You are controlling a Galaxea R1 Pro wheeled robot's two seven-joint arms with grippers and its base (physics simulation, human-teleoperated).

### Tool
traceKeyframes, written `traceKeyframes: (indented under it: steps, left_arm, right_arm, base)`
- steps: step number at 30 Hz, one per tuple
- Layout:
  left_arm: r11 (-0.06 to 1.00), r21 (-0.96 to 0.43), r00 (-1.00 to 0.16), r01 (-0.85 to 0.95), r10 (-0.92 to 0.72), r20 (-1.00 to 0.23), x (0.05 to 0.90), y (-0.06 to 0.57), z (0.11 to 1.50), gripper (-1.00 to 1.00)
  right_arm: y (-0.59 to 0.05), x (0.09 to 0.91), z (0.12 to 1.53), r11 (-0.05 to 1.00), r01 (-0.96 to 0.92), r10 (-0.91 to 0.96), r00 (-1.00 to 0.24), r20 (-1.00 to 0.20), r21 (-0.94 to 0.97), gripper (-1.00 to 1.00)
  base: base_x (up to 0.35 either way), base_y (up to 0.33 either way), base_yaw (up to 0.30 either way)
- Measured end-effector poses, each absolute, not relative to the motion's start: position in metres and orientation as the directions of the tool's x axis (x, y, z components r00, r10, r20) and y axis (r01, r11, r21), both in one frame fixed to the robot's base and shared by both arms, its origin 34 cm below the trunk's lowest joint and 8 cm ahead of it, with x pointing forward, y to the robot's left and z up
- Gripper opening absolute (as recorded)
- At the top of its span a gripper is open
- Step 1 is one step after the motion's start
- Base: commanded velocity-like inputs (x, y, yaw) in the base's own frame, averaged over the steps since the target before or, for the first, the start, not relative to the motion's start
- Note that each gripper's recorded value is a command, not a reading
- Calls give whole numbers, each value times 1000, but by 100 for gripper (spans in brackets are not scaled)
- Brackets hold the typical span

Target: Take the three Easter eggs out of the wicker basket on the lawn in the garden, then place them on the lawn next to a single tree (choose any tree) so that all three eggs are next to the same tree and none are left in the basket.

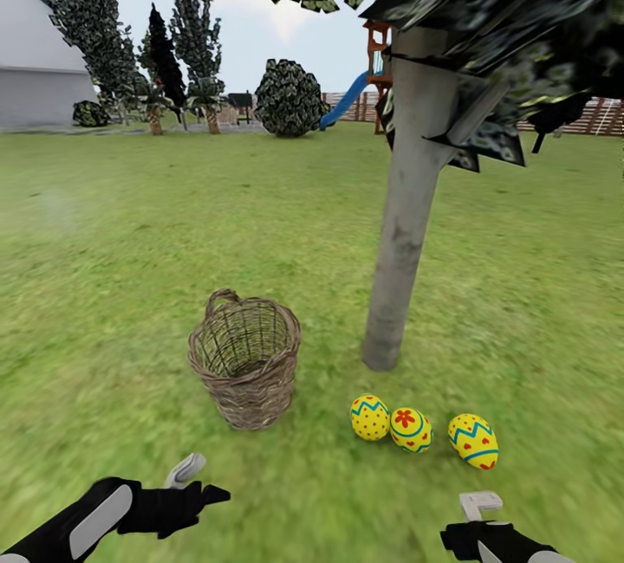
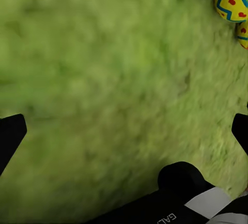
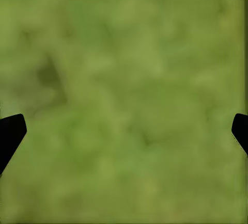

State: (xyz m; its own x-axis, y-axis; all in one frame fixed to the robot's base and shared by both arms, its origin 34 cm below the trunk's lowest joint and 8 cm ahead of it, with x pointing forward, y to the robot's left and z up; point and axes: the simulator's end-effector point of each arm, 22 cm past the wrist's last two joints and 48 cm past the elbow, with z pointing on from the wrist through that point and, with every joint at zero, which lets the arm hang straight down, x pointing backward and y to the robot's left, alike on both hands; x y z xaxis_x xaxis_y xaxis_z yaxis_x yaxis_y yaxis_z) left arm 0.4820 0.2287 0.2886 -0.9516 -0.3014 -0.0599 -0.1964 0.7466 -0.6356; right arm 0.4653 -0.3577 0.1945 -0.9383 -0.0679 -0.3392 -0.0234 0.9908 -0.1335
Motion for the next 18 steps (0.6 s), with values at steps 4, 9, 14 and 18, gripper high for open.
traceKeyframes:
  steps: [4, 9, 14, 18]
  left_arm:
    - [752, -631, -950, -191, -302, -72, 484, 231, 293, 100]
    - [753, -632, -949, -181, -303, -90, 487, 232, 301, 100]
    - [755, -633, -946, -171, -304, -107, 491, 234, 309, 100]
    - [764, -624, -945, -165, -304, -123, 493, 236, 314, 100]
  right_arm:
    - [-359, 471, 202, 991, -19, -66, -932, -356, -136, 100]
    - [-362, 478, 211, 990, -12, -64, -924, -377, -139, 100]
    - [-360, 483, 219, 990, -11, -64, -917, -394, -137, 100]
    - [-360, 488, 226, 991, -9, -65, -910, -409, -137, 100]
  base:
    - [0, 0, 0]
    - [0, 0, 0]
    - [0, 0, 0]
    - [0, 0, 0]
